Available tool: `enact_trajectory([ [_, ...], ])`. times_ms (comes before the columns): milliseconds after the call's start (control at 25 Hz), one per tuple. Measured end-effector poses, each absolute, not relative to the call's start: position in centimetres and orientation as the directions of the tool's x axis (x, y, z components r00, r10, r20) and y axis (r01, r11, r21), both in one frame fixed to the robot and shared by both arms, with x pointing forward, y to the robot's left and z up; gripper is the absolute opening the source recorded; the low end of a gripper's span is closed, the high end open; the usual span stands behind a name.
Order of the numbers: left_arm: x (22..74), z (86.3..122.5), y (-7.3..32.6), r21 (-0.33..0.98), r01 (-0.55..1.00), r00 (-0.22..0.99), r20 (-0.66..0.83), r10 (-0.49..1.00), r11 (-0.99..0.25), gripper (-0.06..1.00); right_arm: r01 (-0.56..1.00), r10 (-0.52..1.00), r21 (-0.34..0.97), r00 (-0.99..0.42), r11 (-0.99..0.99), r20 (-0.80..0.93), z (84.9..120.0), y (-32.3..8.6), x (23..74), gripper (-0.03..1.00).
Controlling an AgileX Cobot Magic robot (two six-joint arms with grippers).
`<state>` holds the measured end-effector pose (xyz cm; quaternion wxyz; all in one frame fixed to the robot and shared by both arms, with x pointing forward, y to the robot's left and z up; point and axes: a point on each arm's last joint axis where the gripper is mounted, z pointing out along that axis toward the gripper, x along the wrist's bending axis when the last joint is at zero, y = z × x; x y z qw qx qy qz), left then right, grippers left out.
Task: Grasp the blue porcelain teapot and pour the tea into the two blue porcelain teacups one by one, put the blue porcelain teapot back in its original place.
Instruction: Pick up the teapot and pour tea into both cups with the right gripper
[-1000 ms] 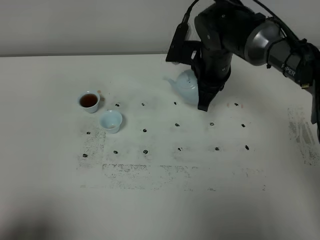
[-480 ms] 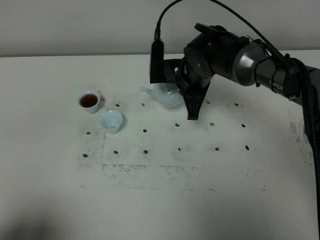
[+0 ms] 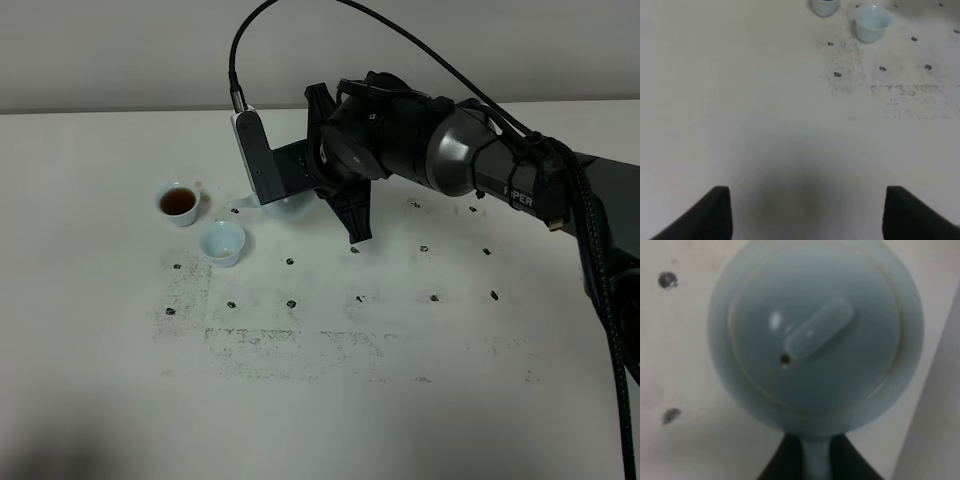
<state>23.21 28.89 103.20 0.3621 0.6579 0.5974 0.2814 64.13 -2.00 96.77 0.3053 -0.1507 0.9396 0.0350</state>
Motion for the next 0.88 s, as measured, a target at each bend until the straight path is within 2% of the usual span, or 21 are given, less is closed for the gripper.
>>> enact_trajectory([
  [520, 23.2, 103.2, 28.9, 0.813, 0.582, 0.128, -0.062, 0.990, -0.024, 0.61, -0.435, -0.368, -0.084, -0.626, 0.897, -0.687, 97.5, -0.8, 64.6, 0.04],
  [880, 23.2, 103.2, 28.9, 0.813, 0.582, 0.128, -0.062, 0.990, -0.024, 0.61, -0.513, -0.479, -0.158, -0.584, 0.843, -0.655, 95.3, -0.7, 64.7, 0.04],
])
